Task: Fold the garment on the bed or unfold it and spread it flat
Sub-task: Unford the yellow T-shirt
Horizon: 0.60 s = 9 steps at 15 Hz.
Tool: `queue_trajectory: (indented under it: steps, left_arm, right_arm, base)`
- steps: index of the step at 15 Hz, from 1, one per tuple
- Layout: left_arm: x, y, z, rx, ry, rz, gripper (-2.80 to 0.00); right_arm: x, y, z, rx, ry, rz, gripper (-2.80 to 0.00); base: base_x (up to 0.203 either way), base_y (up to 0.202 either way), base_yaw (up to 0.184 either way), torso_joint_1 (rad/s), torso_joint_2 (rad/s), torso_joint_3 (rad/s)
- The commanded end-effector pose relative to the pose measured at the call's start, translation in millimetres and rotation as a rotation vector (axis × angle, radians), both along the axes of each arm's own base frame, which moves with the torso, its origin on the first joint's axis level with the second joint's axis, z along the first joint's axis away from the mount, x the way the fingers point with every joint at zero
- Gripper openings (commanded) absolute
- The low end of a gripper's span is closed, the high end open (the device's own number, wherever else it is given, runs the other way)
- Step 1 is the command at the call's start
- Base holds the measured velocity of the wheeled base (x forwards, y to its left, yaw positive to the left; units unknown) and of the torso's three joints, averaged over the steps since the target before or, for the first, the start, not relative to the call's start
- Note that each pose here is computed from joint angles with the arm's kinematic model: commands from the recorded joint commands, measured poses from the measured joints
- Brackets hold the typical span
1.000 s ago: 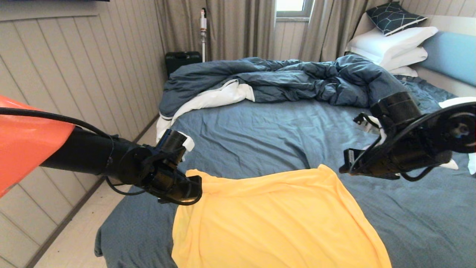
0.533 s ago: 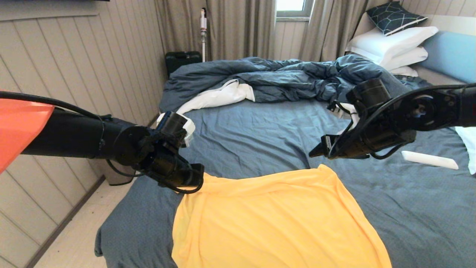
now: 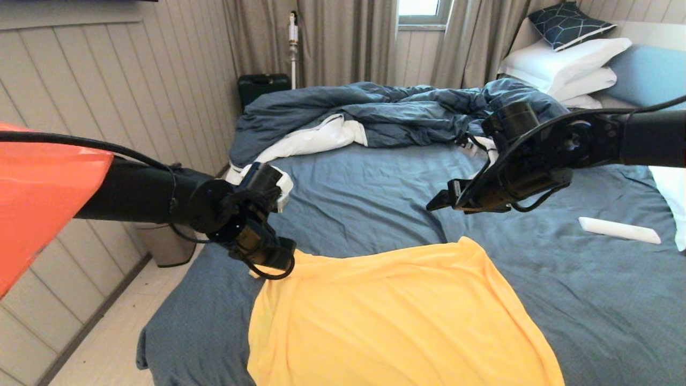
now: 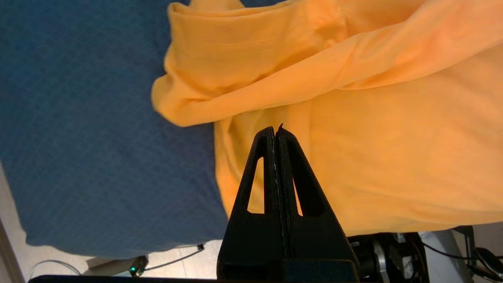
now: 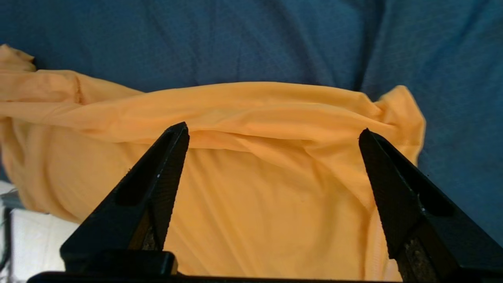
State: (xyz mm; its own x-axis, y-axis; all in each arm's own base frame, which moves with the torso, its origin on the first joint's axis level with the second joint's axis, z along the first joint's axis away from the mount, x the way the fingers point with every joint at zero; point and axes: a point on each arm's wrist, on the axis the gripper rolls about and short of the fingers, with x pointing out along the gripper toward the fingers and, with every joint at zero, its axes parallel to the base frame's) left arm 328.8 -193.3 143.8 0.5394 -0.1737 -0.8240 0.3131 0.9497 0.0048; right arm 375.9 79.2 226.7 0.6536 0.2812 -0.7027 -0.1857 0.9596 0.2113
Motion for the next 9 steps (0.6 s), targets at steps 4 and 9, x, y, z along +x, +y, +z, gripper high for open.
queue_trajectory:
  steps: [4,9]
  left_arm:
    - [9,-6,-3,-0.003,0.011,0.004,-2.80]
    - [16,-11,-12,0.021,0.030,-0.002,-2.80]
  right_arm:
    - [7,1,-9,0.019,0.041,0.027,0.00]
    - [6,-1,-15,-0.011,0.070,0.072,-2.80]
  base:
    - [0.000,0.000,0.000,0.000,0.00,0.000]
    - [0.000,0.000,0.000,0.000,0.00,0.000]
